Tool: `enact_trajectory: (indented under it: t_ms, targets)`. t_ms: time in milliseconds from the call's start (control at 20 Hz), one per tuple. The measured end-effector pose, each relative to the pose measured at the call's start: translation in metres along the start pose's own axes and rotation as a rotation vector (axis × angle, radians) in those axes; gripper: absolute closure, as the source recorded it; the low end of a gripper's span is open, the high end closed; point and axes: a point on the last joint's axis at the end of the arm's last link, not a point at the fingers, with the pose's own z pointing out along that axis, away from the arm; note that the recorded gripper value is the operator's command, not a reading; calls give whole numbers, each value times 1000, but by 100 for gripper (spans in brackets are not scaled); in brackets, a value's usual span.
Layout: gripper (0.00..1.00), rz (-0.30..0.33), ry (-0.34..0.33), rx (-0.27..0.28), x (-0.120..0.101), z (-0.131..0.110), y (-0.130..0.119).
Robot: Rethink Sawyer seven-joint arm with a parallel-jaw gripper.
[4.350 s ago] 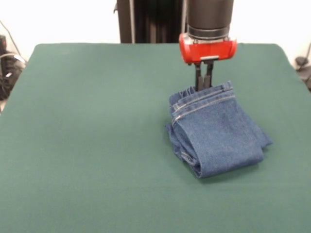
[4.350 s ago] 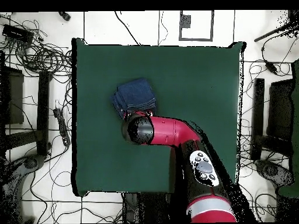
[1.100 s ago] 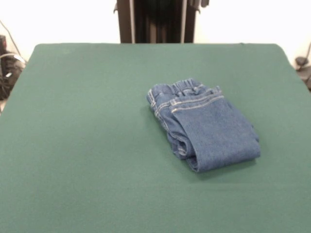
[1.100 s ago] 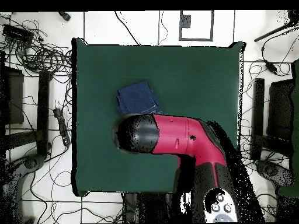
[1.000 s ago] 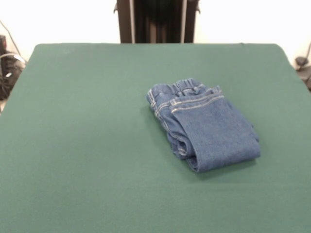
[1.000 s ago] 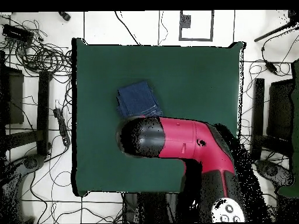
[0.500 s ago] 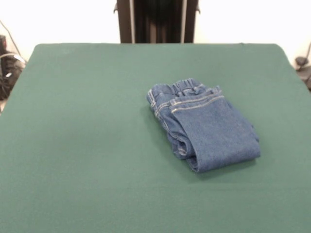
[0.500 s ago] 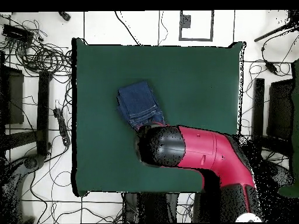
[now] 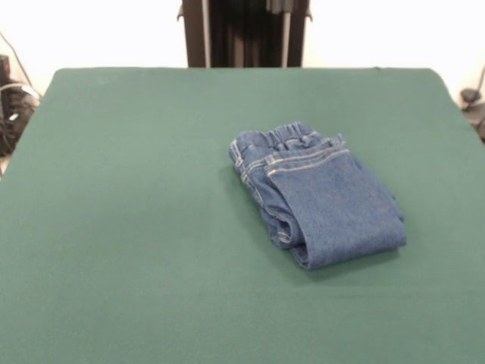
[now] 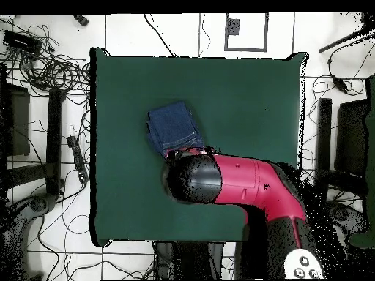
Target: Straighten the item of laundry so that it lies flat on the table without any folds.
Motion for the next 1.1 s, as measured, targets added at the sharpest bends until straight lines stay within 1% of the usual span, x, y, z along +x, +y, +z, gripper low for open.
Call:
enact_trajectory:
  t_ms: [200,300,500,750,800,1100]
  targets:
    - [100,-20,-36,-1,-5,10,5]
    - [100,-43,-58,0,-7,17,10]
    - [100,-69,-74,2,-6,32,14]
    - [100,-89,-72,6,-2,45,14]
    - [100,-91,-68,3,0,52,14]
    - [100,-89,-51,-16,5,73,17]
